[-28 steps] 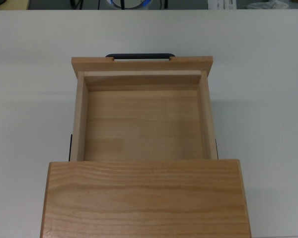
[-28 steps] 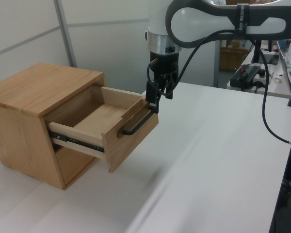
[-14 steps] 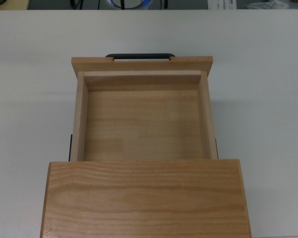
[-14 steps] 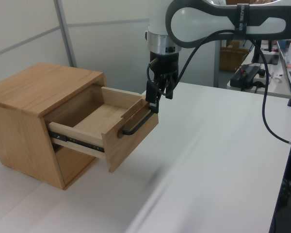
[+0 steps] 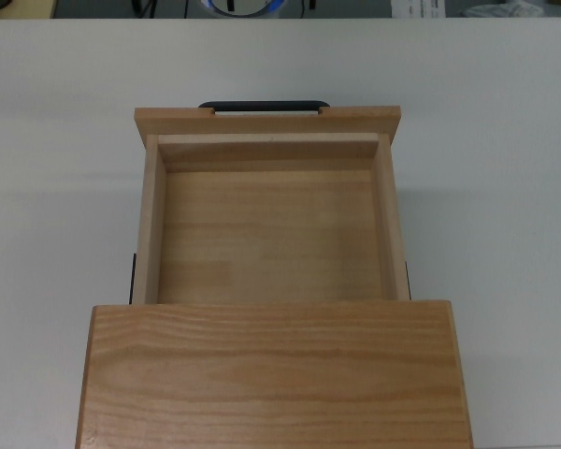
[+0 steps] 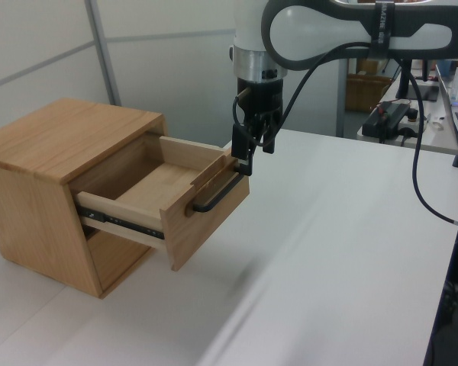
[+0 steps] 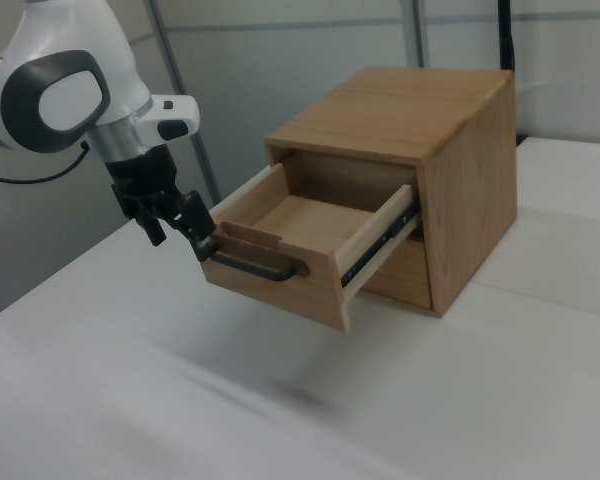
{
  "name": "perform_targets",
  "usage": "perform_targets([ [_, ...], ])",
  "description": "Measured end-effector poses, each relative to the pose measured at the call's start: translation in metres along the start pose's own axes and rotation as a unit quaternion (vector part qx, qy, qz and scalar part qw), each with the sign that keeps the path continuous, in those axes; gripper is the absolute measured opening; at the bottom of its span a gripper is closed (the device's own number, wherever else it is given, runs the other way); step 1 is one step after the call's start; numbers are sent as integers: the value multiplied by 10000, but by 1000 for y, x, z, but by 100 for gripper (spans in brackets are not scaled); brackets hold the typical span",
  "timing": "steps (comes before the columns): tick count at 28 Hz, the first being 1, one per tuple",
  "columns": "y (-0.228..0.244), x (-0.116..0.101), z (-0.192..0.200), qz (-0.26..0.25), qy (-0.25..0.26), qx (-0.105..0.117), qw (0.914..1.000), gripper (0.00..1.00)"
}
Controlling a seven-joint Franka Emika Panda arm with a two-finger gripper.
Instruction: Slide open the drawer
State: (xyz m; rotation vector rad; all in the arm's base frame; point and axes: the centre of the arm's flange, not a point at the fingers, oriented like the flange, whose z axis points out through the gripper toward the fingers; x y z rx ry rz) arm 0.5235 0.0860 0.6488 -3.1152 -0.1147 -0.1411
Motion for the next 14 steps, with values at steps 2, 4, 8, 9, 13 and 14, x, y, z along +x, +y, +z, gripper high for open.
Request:
perform_targets([
  [2,0,0,-2,0,16,1,10000,100],
  [4,0,0,-3,-1,30,3,10000,100],
  [8,0,0,-4,-1,40,4,10000,100],
  [9,0,0,-4,-1,40,4,10000,100],
  [13,0,0,-4,1,24,2,10000,100],
  [14,1,0,-4,7,17,1,10000,100],
])
